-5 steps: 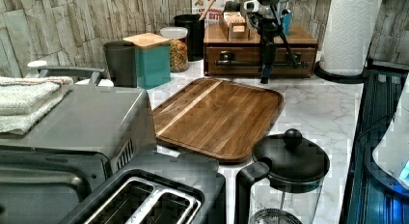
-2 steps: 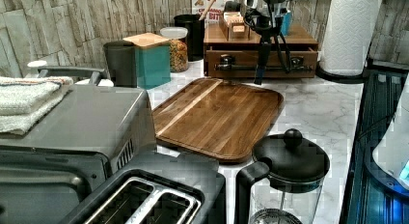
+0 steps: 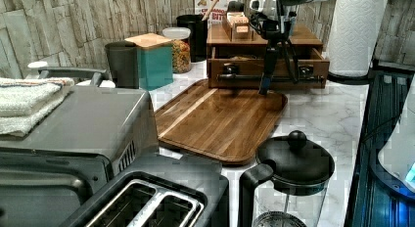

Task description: Open the drawer.

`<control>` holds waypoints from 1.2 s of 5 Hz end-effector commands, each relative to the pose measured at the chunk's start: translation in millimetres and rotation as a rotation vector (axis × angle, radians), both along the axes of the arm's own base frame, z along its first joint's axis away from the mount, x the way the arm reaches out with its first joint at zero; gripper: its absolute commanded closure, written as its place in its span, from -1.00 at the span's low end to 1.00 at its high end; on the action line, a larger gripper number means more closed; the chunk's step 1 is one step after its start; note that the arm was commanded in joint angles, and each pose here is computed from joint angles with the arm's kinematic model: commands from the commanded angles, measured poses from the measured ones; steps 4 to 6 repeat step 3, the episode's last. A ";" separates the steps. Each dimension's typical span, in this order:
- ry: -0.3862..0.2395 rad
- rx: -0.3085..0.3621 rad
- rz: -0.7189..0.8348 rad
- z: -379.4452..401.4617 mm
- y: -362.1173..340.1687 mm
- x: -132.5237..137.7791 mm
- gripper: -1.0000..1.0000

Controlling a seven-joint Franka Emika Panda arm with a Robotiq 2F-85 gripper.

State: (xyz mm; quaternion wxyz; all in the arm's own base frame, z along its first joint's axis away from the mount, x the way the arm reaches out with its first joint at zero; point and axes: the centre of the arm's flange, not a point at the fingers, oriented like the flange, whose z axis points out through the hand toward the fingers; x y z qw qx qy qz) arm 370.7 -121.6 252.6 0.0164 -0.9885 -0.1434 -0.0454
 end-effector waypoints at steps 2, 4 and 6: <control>0.123 0.039 0.213 13.9 129.5 -35.4 -1.00; 0.133 0.053 0.203 20.9 134.2 -36.4 -1.00; 0.133 0.053 0.203 20.9 134.2 -36.4 -1.00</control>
